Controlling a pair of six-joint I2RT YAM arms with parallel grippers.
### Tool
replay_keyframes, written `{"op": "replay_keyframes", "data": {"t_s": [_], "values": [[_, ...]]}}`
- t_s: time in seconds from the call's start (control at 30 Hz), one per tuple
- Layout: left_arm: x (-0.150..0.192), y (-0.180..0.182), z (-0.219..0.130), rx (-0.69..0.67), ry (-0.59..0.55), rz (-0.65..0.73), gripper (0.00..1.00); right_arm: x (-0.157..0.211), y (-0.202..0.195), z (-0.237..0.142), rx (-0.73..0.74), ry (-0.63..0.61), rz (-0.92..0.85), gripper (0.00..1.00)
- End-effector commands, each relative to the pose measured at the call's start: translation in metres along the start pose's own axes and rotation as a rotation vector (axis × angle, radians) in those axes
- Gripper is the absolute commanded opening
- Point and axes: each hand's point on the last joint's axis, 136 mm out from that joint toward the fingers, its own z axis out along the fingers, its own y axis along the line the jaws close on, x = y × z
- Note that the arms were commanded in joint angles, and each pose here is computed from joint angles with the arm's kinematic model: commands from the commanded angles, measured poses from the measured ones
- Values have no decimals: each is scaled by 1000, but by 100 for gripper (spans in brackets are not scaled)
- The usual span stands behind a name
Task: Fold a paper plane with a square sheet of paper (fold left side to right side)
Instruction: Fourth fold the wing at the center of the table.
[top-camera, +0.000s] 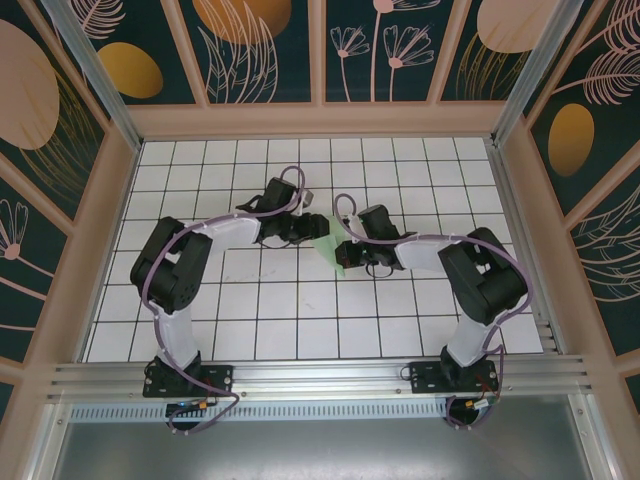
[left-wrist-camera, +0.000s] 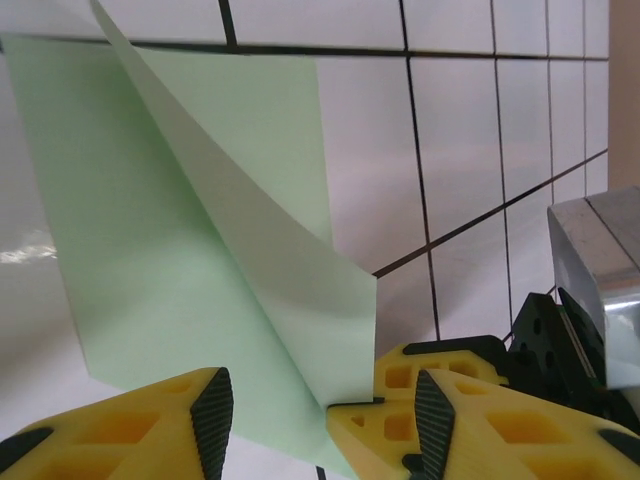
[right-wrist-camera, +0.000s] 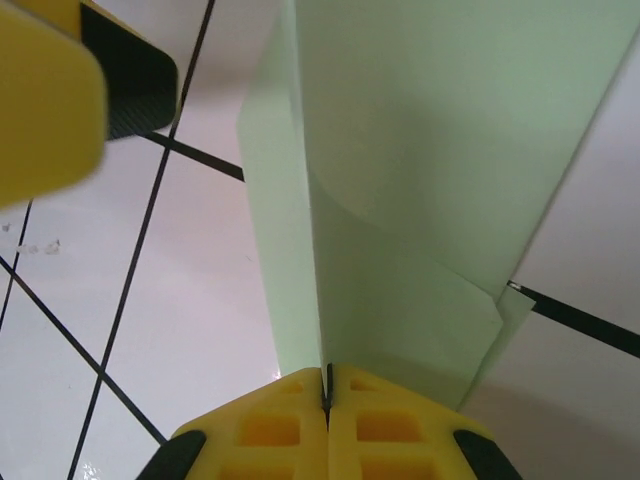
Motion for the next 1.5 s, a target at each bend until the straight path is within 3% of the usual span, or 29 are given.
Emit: {"op": "replay_keyframes", "data": {"t_s": [0.0, 0.27, 0.53, 1.47], "values": [[-3, -9, 10, 33, 10, 10, 53, 5, 3, 3, -47, 18, 27, 6], [-1, -4, 19, 26, 24, -2, 49, 5, -3, 2, -77, 14, 70, 6], [-2, 3, 26, 9, 32, -13, 37, 7, -8, 0, -142, 5, 132, 6], [-5, 15, 48, -20, 66, -39, 40, 11, -16, 4, -216, 21, 228, 9]]}}
